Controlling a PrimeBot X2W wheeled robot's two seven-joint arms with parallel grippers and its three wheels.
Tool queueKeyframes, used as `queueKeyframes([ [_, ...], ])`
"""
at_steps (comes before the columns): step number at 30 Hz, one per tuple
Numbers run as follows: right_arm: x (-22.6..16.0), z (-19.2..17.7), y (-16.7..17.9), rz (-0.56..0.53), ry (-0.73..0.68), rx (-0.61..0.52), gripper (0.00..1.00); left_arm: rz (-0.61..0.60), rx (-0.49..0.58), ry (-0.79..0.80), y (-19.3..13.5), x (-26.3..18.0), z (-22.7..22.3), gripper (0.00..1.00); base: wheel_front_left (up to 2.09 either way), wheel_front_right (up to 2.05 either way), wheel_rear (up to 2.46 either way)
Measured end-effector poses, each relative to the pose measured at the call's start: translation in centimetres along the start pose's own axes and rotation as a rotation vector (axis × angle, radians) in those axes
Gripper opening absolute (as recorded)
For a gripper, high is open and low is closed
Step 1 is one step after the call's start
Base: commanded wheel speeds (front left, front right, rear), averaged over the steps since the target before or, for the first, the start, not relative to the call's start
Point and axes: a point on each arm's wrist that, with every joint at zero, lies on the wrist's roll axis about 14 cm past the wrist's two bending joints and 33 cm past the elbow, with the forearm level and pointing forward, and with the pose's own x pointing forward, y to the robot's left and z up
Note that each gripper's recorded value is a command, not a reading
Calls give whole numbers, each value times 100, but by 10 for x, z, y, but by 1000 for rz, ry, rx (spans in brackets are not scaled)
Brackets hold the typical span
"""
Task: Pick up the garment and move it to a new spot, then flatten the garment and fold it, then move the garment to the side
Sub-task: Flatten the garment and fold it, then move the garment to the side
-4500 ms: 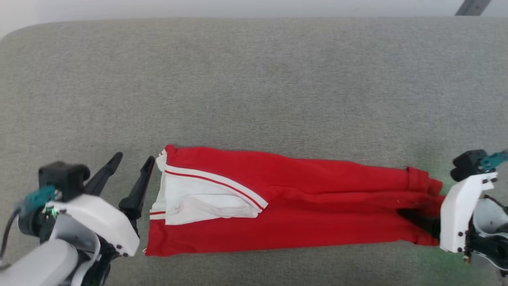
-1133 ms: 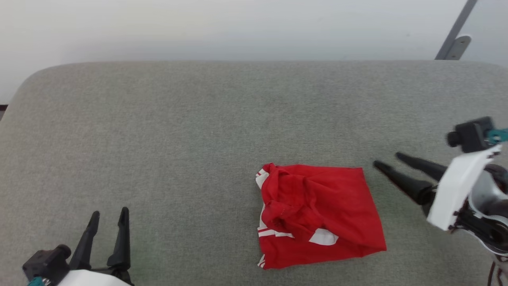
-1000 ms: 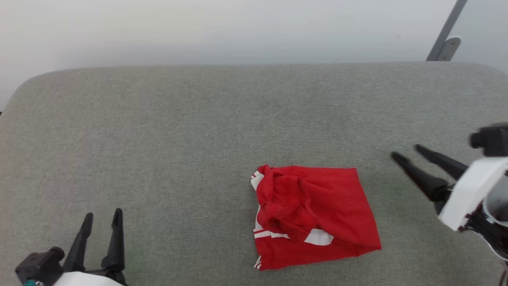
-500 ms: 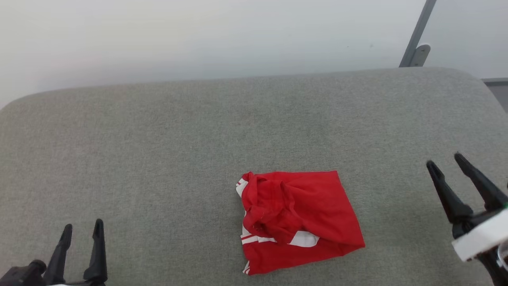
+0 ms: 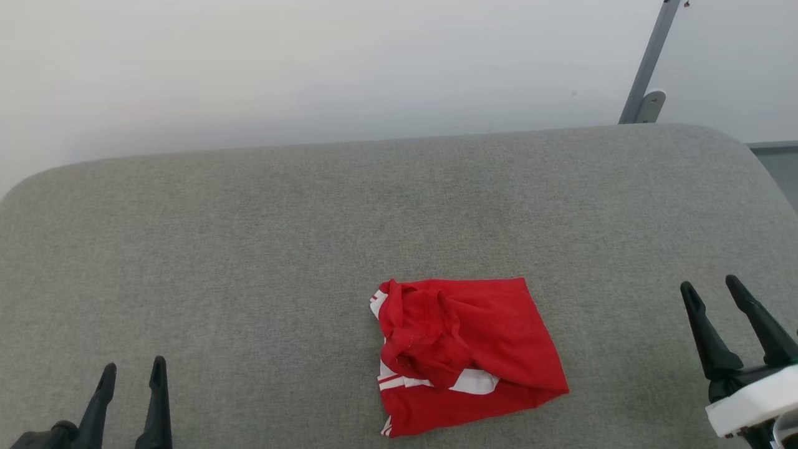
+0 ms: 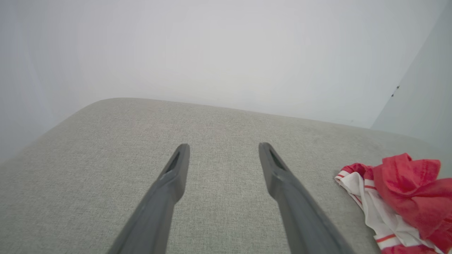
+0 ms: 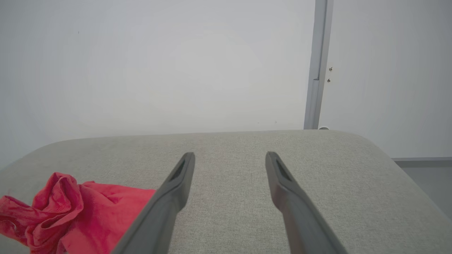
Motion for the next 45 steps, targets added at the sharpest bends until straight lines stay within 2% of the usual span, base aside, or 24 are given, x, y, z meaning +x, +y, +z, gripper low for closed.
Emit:
queueKeyframes([
  [17,-8,-12,12,-32,-11,64,100,7,-35,-2,-3,-5,-2,100,0,0,0],
  [28,-8,-23,24,-2,18,86,100,1,-39,6,-5,-7,-4,100,0,0,0],
  [36,3,-44,38,71,141,116,100,16,-33,-2,1,-8,-1,100,0,0,0],
  [42,19,-60,54,157,331,131,100,34,-38,6,6,-11,-3,100,0,0,0],
  [45,25,-70,60,204,438,97,100,38,-45,22,5,-13,-9,100,0,0,0],
])
